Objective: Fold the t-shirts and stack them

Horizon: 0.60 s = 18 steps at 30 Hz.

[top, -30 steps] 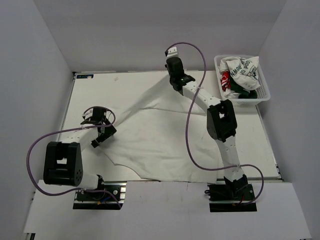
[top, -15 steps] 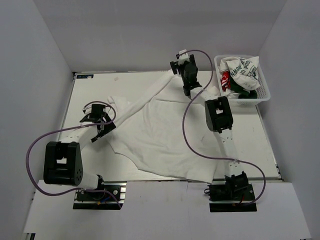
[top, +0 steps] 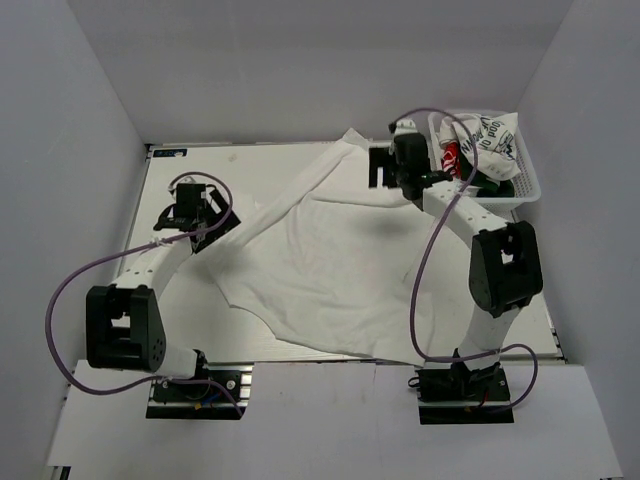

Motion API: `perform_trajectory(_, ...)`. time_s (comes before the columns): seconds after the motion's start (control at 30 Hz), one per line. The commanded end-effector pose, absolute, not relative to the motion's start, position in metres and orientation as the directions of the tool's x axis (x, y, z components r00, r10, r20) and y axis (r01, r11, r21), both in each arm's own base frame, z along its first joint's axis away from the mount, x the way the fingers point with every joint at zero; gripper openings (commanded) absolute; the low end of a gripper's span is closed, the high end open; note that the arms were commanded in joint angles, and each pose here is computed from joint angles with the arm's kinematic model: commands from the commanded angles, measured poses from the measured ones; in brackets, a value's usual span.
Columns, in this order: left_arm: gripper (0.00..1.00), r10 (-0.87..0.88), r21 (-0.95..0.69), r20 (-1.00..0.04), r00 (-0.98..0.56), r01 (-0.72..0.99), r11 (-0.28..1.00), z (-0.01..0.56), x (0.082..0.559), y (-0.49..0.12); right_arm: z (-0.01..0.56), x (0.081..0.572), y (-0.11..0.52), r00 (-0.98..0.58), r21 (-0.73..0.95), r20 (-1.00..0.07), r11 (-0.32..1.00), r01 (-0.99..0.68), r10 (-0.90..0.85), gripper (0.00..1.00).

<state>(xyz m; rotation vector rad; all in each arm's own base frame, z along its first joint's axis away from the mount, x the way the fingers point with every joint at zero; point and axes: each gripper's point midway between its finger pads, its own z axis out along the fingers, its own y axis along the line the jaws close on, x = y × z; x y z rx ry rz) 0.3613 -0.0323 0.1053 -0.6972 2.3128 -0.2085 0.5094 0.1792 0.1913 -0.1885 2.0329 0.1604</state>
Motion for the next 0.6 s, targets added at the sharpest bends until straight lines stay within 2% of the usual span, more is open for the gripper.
perform_trajectory(0.0,1.0,-0.534,-0.435,-0.577,-0.618,-0.321,0.841,0.121,0.388,-0.06,0.088,0.447,0.167,-0.729,0.099,-0.683,0.983,-0.155,-0.047,0.9)
perform_trajectory(0.17,1.0,-0.537,-0.456,-0.568,-0.624,-0.304,0.836,0.108,0.431,-0.071,0.053,0.415,0.18,-0.807,0.152,-0.58,0.959,-0.239,-0.109,0.9)
perform_trajectory(0.23,1.0,-0.525,-0.459,-0.585,-0.618,-0.28,0.843,0.113,0.451,-0.077,0.04,0.407,0.176,-0.824,0.144,-0.556,0.964,-0.223,-0.108,0.9)
perform_trajectory(0.33,1.0,-0.515,-0.414,-0.588,-0.624,-0.314,0.854,0.092,0.478,-0.072,0.024,0.393,0.167,-0.851,0.136,-0.52,0.975,-0.176,-0.081,0.9)
perform_trajectory(0.4,1.0,-0.5,-0.343,-0.543,-0.675,-0.366,0.865,0.049,0.483,-0.066,0.016,0.378,0.17,-0.863,0.161,-0.498,0.97,-0.185,-0.082,0.9)
perform_trajectory(0.43,1.0,-0.51,-0.339,-0.549,-0.662,-0.382,0.86,0.049,0.499,-0.059,0.014,0.372,0.172,-0.867,0.173,-0.491,0.965,-0.196,-0.088,0.9)
perform_trajectory(0.57,1.0,-0.511,-0.253,-0.46,-0.726,-0.445,0.859,0.0,0.514,-0.051,-0.005,0.332,0.184,-0.902,0.239,-0.419,0.945,-0.222,-0.106,0.9)
